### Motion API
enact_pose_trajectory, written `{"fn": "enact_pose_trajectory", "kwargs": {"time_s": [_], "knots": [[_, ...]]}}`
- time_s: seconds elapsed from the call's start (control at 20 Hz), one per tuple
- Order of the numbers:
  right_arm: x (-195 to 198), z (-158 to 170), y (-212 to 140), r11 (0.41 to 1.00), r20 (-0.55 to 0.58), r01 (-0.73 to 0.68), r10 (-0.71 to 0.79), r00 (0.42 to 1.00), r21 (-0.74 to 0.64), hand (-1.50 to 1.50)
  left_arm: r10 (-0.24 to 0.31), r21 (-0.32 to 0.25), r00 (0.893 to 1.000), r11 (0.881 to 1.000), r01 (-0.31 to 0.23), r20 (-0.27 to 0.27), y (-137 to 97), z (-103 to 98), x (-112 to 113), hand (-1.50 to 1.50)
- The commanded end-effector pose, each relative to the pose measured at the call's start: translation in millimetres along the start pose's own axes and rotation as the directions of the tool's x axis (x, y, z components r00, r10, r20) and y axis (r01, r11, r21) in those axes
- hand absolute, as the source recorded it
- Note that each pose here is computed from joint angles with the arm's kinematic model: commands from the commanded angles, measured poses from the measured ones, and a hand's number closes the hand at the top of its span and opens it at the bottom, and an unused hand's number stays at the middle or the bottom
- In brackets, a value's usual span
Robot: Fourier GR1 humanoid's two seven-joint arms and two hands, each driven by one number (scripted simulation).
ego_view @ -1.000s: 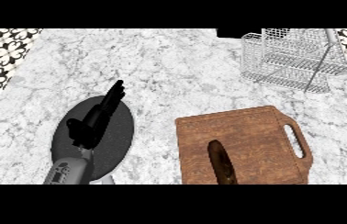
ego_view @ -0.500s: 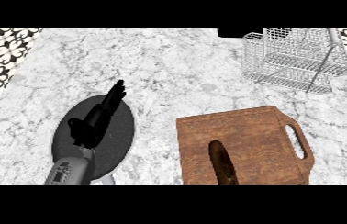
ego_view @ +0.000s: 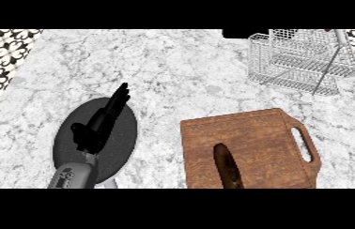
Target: Pick the croissant from the cutting board and place it in the tiered basket
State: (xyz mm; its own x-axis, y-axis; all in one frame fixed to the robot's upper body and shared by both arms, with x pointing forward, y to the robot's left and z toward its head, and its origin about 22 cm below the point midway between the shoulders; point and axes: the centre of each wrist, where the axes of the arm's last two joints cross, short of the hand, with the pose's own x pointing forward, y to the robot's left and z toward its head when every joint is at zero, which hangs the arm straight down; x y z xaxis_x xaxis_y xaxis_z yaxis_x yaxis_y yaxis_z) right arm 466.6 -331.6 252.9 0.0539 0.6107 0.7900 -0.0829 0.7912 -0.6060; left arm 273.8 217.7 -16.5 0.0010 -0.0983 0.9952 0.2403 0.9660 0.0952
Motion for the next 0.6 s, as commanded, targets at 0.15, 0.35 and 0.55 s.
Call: {"fn": "enact_pose_trajectory", "kwargs": {"time_s": [0.15,0.35,0.55], "knots": [[4.8,-3.4,3.6,0.962,-0.223,0.247,-0.217,0.950,0.117,-1.50,-0.025,0.008,1.000,1.000,0.025,-0.001,19.6,12.7,-2.2,0.00],[-20.1,4.5,-9.0,0.937,-0.197,0.341,-0.322,0.926,0.072,-1.50,0.011,0.003,1.000,1.000,-0.011,-0.012,11.5,7.2,-5.4,0.00],[-16.5,9.2,-21.3,0.931,-0.135,0.348,-0.361,0.923,-0.114,-1.50,-0.001,0.012,1.000,1.000,0.001,-0.011,-2.9,-0.5,6.9,0.00]]}}
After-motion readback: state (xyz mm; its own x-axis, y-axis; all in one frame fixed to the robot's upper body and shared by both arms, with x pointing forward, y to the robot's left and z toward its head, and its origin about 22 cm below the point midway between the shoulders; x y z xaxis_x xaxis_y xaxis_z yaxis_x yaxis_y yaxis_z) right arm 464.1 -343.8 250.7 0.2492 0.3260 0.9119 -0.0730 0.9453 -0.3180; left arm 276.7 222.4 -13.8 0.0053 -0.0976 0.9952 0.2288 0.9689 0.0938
